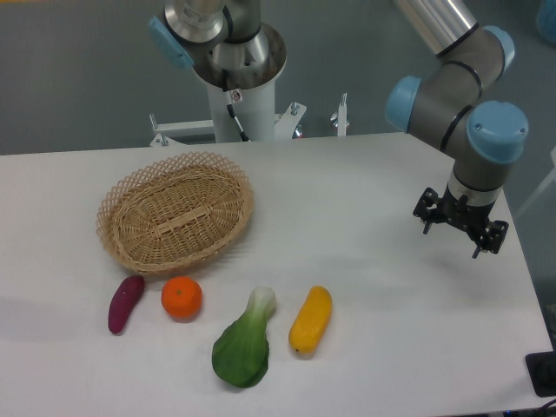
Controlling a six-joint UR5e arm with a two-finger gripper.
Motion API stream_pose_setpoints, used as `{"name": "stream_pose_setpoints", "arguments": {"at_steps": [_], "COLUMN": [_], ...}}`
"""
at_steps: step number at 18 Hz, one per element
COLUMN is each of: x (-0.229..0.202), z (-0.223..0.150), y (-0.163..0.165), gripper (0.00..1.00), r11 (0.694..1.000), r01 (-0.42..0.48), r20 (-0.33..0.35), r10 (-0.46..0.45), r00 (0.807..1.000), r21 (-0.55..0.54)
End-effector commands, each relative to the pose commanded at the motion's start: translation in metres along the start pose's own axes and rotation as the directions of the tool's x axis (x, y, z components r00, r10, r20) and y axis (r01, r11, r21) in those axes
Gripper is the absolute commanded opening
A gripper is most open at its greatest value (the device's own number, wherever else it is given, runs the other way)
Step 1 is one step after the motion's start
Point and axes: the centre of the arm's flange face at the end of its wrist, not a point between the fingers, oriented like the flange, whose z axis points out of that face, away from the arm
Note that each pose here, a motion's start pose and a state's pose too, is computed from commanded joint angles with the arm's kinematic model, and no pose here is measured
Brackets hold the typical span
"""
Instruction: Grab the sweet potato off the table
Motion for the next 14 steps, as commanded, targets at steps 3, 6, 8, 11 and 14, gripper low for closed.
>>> {"name": "stream_pose_setpoints", "arguments": {"at_steps": [3,6,8,11,14], "x": [0.000,0.001,0.003,0.018,0.036], "z": [0.000,-0.003,-0.006,-0.014,-0.019], "y": [-0.001,-0.006,-0.012,-0.036,-0.073], "gripper": [1.00,1.00,1.00,1.00,1.00], "r11": [1.000,1.000,1.000,1.000,0.999], "r01": [-0.002,0.000,0.006,-0.004,0.038], "r20": [0.000,0.006,0.008,-0.011,-0.013], "r10": [0.002,0.000,-0.006,0.004,-0.038], "r00": [1.000,1.000,1.000,1.000,0.999], "r21": [-0.001,0.002,0.005,0.008,0.020]}}
